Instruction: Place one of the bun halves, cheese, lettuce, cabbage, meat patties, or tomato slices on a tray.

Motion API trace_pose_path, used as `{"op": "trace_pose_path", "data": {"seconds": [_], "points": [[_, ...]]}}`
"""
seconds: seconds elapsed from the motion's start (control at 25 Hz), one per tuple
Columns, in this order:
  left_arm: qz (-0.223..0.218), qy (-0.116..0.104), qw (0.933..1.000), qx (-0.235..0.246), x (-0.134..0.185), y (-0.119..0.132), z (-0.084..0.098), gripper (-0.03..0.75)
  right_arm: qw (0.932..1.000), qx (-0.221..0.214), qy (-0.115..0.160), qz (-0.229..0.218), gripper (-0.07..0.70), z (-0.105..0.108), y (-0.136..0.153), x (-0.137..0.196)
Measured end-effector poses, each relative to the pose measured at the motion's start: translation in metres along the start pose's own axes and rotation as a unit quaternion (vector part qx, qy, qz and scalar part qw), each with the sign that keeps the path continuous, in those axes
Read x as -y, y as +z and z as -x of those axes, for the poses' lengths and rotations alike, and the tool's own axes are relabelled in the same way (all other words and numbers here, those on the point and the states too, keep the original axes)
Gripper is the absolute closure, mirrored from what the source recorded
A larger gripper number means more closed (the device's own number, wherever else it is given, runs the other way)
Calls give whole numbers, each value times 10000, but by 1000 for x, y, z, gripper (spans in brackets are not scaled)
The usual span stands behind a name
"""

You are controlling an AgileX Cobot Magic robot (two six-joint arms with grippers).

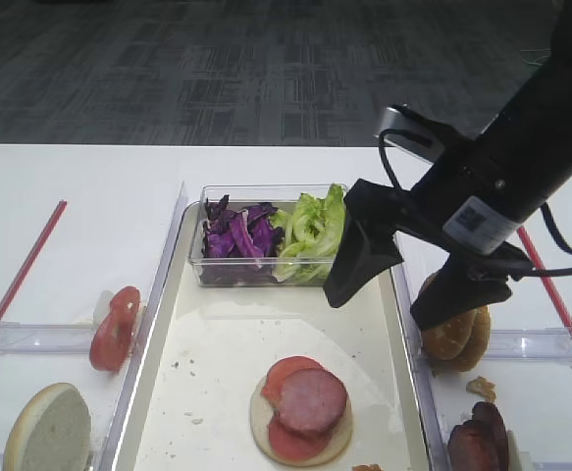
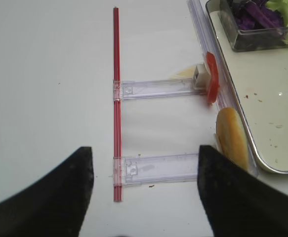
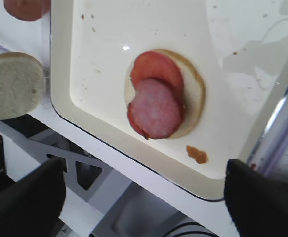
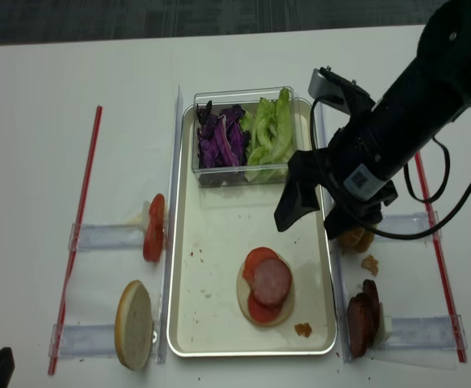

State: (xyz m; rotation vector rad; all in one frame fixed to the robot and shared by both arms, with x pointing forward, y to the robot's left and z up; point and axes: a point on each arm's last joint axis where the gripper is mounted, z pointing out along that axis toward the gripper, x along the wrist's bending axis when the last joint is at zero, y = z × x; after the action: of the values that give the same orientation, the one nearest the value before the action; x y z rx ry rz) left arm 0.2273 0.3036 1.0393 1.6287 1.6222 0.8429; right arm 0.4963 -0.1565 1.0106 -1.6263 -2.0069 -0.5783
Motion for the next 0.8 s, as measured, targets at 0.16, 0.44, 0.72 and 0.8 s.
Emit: {"op": "trace_pose_path", "data": {"seconds": [0.16,0.44,0.72,0.8], "points": [[0,0,10000,0,0,0,0,286,9982,517,-188,-226,-28,0,-12,-2],[0,0,10000,0,0,0,0,286,9849,1680,-342,-248,44,12,-27,-7],[0,0,10000,0,0,0,0,286,9709,2357,-332,-255,97,23,-32,-7],[0,0,10000,0,0,0,0,286,9707,2366,-324,-253,104,23,-33,-7]]}}
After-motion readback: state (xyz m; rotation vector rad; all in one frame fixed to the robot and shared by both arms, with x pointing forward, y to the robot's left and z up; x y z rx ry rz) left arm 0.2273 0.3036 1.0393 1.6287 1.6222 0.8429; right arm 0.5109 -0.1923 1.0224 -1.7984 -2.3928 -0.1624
